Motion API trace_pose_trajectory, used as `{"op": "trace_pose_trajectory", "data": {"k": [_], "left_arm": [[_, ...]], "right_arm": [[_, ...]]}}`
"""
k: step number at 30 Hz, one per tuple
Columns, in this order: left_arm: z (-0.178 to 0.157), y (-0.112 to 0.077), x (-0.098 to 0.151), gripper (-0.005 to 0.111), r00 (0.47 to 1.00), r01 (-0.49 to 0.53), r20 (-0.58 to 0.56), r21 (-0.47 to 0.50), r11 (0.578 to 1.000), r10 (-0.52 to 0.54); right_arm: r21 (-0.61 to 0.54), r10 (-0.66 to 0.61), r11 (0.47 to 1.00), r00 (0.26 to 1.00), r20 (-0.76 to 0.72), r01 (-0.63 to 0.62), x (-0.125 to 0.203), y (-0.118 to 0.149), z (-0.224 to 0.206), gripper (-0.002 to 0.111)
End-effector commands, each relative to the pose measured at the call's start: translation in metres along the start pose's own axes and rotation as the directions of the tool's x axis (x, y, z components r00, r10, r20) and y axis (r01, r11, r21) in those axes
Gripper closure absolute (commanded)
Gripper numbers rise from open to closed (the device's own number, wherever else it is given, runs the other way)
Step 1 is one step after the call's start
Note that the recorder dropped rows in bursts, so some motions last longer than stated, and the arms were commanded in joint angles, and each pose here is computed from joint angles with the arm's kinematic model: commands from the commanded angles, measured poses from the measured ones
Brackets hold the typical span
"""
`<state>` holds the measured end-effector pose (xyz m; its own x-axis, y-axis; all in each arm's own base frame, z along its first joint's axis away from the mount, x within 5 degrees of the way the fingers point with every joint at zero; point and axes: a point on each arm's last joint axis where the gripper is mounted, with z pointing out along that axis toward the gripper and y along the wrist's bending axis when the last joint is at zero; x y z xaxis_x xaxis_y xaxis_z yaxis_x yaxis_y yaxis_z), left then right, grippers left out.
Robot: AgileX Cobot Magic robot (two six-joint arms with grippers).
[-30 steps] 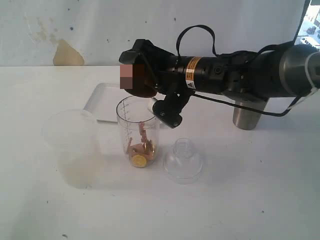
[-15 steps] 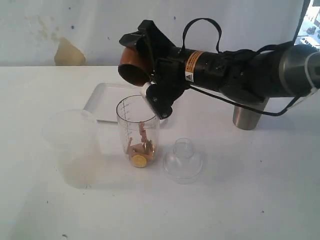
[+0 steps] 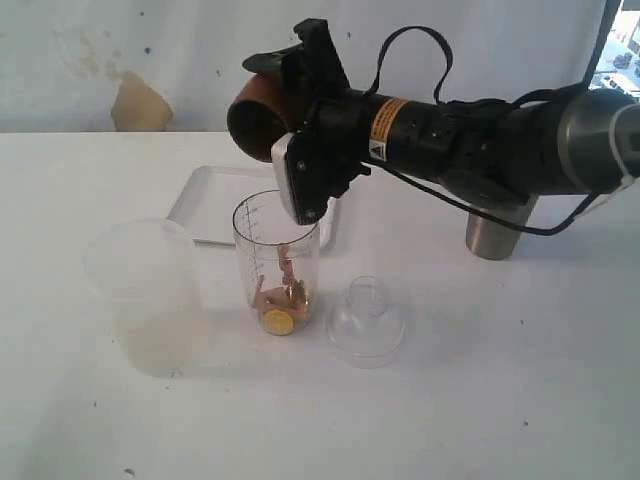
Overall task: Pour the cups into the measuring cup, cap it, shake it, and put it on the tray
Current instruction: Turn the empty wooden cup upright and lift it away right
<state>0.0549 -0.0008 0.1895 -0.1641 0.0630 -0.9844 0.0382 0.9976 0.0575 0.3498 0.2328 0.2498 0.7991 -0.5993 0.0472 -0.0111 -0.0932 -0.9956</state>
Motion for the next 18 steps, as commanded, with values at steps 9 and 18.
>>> {"op": "trace_pose_trajectory", "data": {"k": [9, 18], "left_arm": [[0.000, 0.000, -0.001, 0.003, 1.000, 0.011, 0.000, 0.001, 1.000, -0.011], [0.000, 0.000, -0.001, 0.003, 1.000, 0.011, 0.000, 0.001, 1.000, -0.011]], "right_arm": [[0.089, 0.610, 0.789, 0.792, 0.010, -0.608, 0.018, -0.011, -0.009, 0.108], [0.310, 0.970, 0.217, 0.239, 0.035, -0.926, 0.068, -0.011, -0.029, 0.108]]}}
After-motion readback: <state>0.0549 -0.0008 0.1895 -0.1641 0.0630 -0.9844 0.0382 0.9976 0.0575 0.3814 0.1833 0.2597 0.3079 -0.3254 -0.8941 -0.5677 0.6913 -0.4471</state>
